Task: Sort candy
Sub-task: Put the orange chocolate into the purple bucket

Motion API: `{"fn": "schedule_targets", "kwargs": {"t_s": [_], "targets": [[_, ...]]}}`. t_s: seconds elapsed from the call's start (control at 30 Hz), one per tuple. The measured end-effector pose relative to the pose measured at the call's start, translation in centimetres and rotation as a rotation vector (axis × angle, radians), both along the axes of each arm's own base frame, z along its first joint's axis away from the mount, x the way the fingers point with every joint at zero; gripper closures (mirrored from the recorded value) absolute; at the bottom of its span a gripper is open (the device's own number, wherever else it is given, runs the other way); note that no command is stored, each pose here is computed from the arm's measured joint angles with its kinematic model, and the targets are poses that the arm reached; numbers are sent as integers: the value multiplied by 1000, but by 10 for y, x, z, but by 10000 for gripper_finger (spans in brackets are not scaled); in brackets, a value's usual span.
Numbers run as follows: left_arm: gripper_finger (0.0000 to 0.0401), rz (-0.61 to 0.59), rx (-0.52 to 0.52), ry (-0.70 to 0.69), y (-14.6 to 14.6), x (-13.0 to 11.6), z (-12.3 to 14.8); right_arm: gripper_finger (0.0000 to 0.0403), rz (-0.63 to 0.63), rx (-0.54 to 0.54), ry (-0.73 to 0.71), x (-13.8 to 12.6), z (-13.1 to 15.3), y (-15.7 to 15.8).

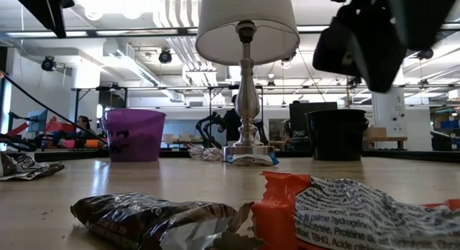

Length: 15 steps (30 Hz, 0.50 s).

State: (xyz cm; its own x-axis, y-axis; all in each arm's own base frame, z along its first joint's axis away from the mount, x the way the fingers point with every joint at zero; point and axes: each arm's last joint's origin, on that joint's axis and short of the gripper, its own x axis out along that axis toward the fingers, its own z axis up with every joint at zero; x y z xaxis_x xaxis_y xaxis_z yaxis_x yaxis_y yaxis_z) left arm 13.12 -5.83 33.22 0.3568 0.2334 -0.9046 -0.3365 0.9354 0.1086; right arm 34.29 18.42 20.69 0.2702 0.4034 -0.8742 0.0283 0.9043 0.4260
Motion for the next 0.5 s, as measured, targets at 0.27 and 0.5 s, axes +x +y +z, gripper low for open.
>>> {"fn": "schedule_targets", "kwargs": {"t_s": [0.27, 0.5], "targets": [[211, 37, -17, -19, 0, 1, 0, 246, 75, 7, -41, 4, -20, 21], [211, 38, -21, -25, -1, 1, 0, 252, 74, 34, -91, 10, -22, 26]]}}
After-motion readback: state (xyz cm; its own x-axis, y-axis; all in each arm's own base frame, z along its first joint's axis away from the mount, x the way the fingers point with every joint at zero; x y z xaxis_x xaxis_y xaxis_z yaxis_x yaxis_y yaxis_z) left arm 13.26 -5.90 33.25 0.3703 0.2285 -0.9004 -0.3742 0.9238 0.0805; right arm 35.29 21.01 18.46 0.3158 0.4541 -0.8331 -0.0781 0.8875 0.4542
